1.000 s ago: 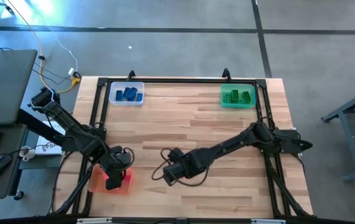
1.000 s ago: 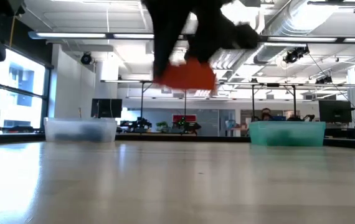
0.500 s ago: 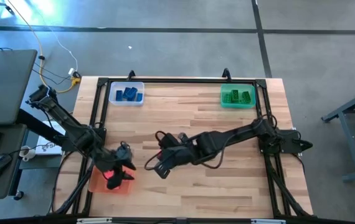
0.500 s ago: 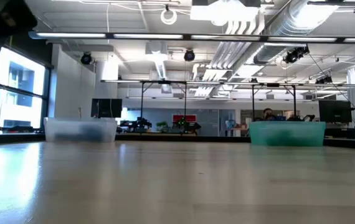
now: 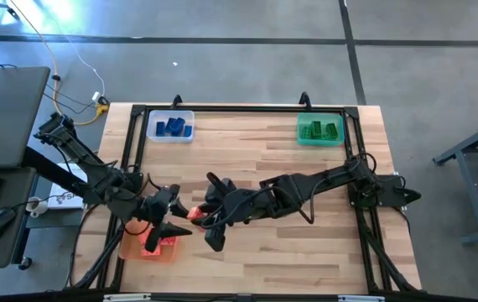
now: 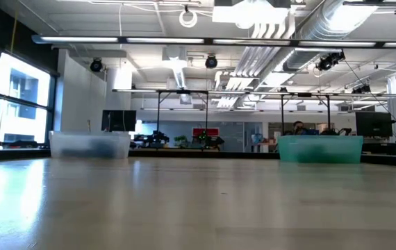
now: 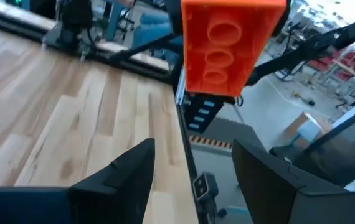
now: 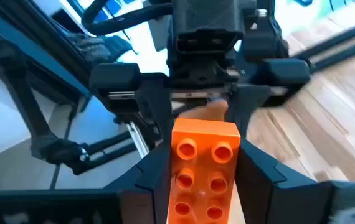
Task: Sort & place blocks by color
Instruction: Put the orange game piece into the orange bin
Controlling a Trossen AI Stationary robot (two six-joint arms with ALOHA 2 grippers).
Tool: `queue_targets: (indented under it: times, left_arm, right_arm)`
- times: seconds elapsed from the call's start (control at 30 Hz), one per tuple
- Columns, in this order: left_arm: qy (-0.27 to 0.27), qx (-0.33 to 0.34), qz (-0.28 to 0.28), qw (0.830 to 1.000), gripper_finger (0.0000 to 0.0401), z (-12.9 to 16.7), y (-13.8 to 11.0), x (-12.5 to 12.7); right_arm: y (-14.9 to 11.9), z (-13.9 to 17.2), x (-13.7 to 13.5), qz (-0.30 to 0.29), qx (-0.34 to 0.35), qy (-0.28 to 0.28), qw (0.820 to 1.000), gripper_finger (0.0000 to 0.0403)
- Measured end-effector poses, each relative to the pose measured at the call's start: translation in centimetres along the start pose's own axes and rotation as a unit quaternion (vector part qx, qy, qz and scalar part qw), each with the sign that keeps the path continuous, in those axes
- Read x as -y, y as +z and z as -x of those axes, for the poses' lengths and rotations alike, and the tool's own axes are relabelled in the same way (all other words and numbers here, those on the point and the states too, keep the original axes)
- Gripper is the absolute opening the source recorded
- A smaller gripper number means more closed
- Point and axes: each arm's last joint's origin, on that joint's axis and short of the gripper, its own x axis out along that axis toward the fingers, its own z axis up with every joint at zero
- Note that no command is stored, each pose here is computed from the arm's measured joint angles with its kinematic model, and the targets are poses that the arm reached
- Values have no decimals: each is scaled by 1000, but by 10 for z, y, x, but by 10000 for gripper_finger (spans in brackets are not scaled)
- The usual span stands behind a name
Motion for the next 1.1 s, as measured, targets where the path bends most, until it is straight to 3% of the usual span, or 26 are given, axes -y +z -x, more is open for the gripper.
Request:
queue_targets:
  times: [0.23, 0.57, 0.73, 1.1]
  left_arm:
    - [-4, 38, -3, 999, 202, -1, 7, 2]
    - [-16, 50, 7, 999, 202, -3, 13, -1]
    - [-51, 53, 14, 997, 202, -3, 17, 1]
    - [-38, 64, 5, 997, 218, -5, 21, -5]
  right_arm:
    - [4, 0, -4, 13, 8, 37, 999, 118]
    - [2, 0, -2, 15, 4, 23, 1000, 118]
    - [1, -1, -2, 16, 4, 14, 1000, 118]
    - [1, -1, -1, 14, 9, 5, 1000, 119]
